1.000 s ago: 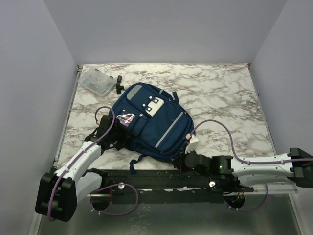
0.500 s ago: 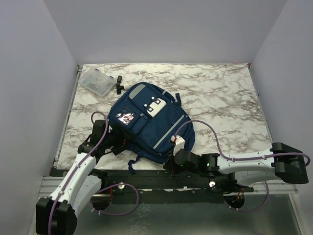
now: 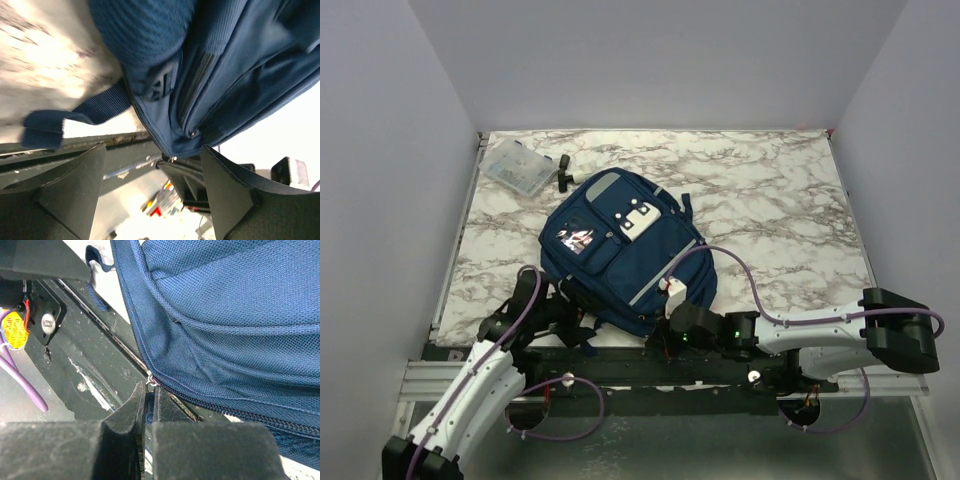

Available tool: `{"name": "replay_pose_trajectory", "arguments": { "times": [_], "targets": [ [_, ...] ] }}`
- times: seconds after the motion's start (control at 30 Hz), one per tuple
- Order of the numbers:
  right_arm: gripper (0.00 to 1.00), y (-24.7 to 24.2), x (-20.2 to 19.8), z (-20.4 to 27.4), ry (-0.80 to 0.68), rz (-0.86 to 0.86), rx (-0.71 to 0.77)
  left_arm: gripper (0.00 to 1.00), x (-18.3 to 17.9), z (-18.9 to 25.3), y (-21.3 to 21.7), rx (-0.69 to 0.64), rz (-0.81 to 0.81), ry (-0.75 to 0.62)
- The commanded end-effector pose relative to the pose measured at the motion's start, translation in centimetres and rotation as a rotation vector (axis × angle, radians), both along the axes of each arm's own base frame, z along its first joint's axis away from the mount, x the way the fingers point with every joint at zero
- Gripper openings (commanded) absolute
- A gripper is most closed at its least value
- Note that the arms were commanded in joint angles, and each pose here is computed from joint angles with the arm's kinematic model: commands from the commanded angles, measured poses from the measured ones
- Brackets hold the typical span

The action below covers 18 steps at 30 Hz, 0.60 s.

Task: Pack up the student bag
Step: Zip the student bag at the center of the board.

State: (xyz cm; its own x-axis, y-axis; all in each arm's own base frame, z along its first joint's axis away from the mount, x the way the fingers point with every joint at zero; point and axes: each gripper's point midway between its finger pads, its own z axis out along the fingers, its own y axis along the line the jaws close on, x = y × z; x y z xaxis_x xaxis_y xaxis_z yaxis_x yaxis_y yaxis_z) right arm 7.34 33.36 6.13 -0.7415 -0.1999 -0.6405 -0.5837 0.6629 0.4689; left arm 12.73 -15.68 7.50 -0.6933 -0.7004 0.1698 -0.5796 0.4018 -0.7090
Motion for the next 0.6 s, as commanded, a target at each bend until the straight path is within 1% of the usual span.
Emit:
{"name": "replay_pose_trajectory", "arguments": {
  "times": [0.0,0.07,0.17,0.23,0.27,0.33,0.4,0.5,0.57],
  "targets": [
    [0.0,1.7,-0.4,1.9,0.005,0.037,0.072,0.75,0.1,1.9,-4.5,-0.139,-0.098,0.007],
    [0.0,1.6,-0.3,1.8,0.005,0.032,0.069,0.7,-0.3,1.5,-6.0,-0.151,-0.146,0.033],
    [0.0,1.5,-0.3,2.0,0.005,0.025,0.071,0.57,-0.6,0.0,-6.7,-0.104,-0.166,0.075],
    [0.0,1.5,-0.3,2.2,0.005,0.023,0.076,0.45,-0.3,-1.0,-6.5,-0.063,-0.154,0.076],
    [0.0,1.5,-0.2,2.2,0.005,0.021,0.078,0.41,0.1,-1.6,-6.1,-0.03,-0.145,0.06],
    [0.0,1.5,-0.3,2.2,0.006,0.022,0.079,0.39,0.6,-2.8,-5.1,0.049,-0.114,0.046],
    [0.0,1.5,-0.3,2.2,0.005,0.024,0.079,0.34,0.9,-3.9,-3.8,0.138,-0.092,0.037],
    [0.0,1.5,-0.5,2.2,0.011,0.035,0.08,0.25,1.4,-5.1,-1.4,0.285,-0.063,0.01],
    [0.0,1.4,-0.7,2.0,0.015,0.047,0.073,0.2,1.9,-5.6,0.3,0.342,-0.035,0.003]
  ]
}}
